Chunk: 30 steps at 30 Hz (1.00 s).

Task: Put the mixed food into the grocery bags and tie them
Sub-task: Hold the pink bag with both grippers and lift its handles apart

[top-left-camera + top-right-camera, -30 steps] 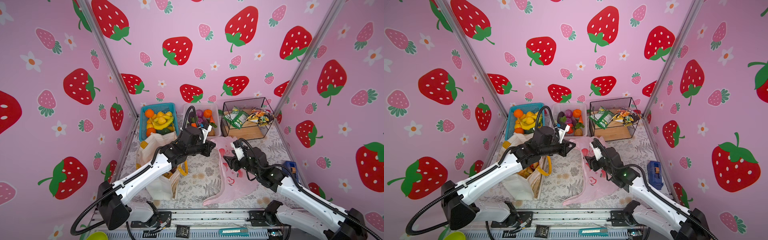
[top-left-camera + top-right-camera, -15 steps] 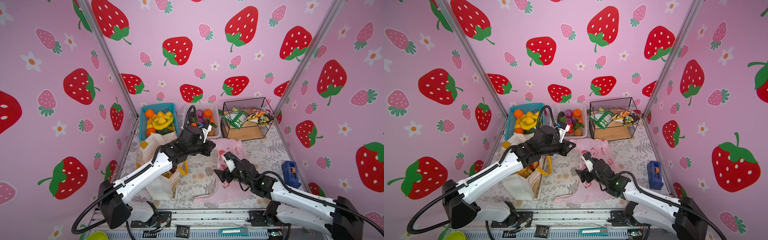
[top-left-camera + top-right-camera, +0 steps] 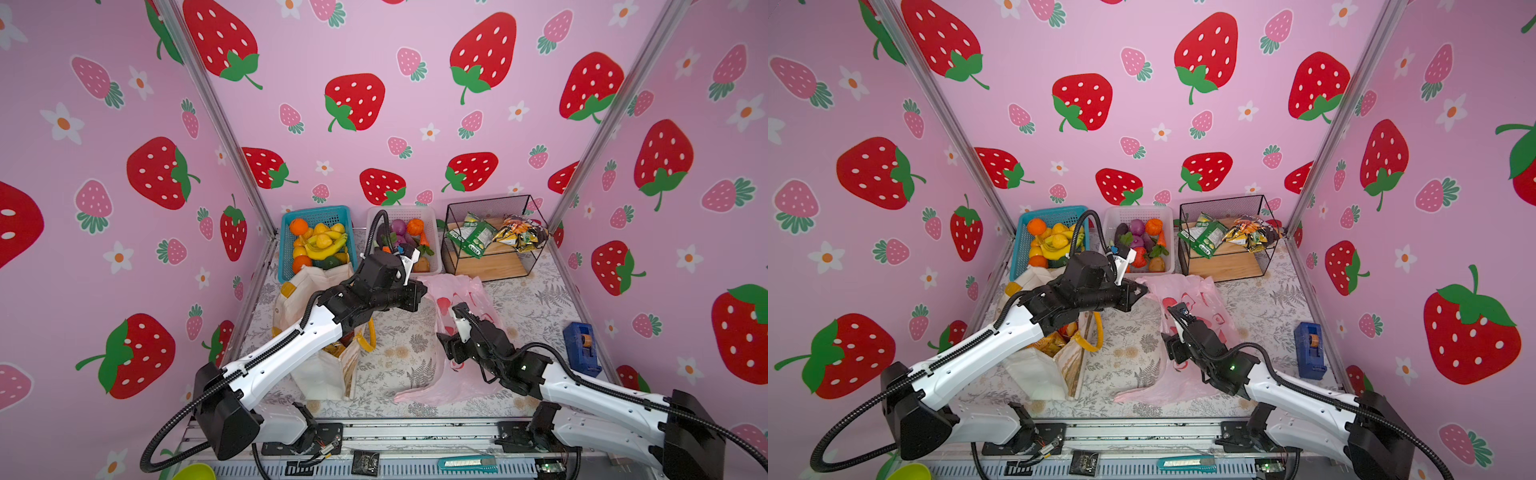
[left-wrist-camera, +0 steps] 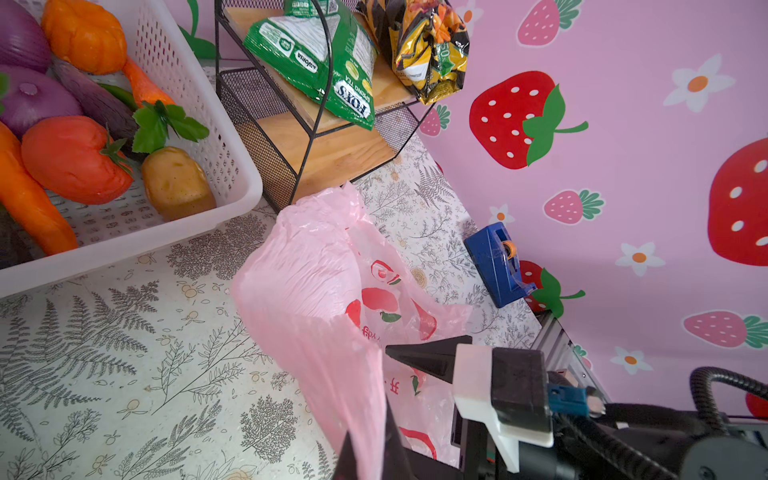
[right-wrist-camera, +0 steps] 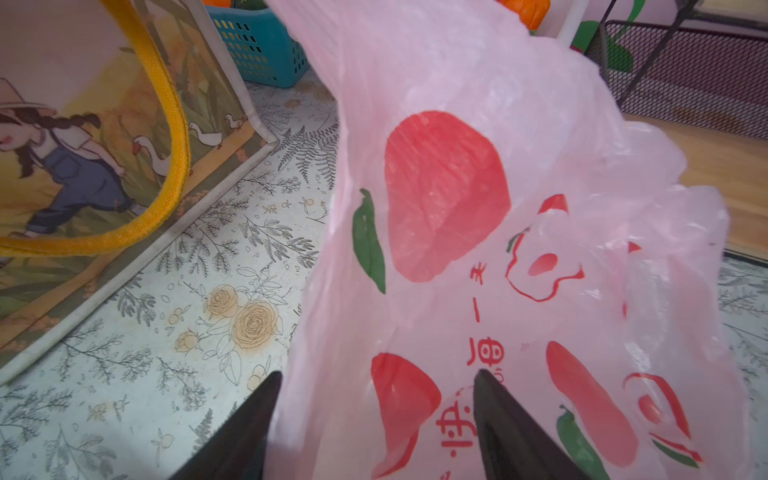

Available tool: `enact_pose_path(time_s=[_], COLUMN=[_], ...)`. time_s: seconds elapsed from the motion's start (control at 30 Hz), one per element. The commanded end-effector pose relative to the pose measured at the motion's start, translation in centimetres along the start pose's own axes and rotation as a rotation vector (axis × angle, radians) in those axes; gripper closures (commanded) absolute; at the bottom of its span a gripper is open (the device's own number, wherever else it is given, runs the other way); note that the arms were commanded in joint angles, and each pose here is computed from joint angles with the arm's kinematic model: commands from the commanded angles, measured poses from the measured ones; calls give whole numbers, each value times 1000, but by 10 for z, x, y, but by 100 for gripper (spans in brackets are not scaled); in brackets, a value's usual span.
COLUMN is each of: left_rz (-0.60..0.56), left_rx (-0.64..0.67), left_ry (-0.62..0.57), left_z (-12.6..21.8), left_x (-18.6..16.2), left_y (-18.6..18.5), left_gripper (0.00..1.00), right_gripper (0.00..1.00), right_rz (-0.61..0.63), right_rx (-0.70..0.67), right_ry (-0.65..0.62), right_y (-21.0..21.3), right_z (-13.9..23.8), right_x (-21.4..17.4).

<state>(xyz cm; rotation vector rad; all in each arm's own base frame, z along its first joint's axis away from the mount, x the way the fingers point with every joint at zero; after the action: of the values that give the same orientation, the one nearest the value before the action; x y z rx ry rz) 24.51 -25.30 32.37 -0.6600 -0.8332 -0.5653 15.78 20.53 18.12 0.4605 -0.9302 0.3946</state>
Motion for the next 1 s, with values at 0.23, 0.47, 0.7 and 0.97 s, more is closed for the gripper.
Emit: enact_pose_path(time_s=[0.23, 0.47, 0.7, 0.97], left_rz=[-23, -53, -21, 42], left_rx=[-8, 172, 206, 131], left_ry=[-22, -51, -192, -178], left_z=[9, 8, 42, 45], left_x=[2, -4, -7, -40], left_y=[0, 31, 33, 29], left_gripper=[100, 65, 16, 12], right_gripper=[79, 100, 100, 100], right_rz=[7, -193, -460, -649], right_rx=[-143, 89, 353, 497], right_ry=[38, 59, 98, 34], right_y=[-7, -9, -25, -40], right_z=[-7, 13, 19, 22], right_x=[2, 39, 59, 74])
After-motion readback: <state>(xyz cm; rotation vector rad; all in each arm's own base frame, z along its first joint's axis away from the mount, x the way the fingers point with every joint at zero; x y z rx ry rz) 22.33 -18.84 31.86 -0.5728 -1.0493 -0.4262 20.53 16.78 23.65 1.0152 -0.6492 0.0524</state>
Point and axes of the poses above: each gripper's point midway between its finger pads, its own z axis back along the fingers, its own y axis along the line the jaws close on, x = y × z, the point moved 8 cm from there along z, back along the fingers, and after that the axes turned 12 degrees about -z, right-handed, at the moved point
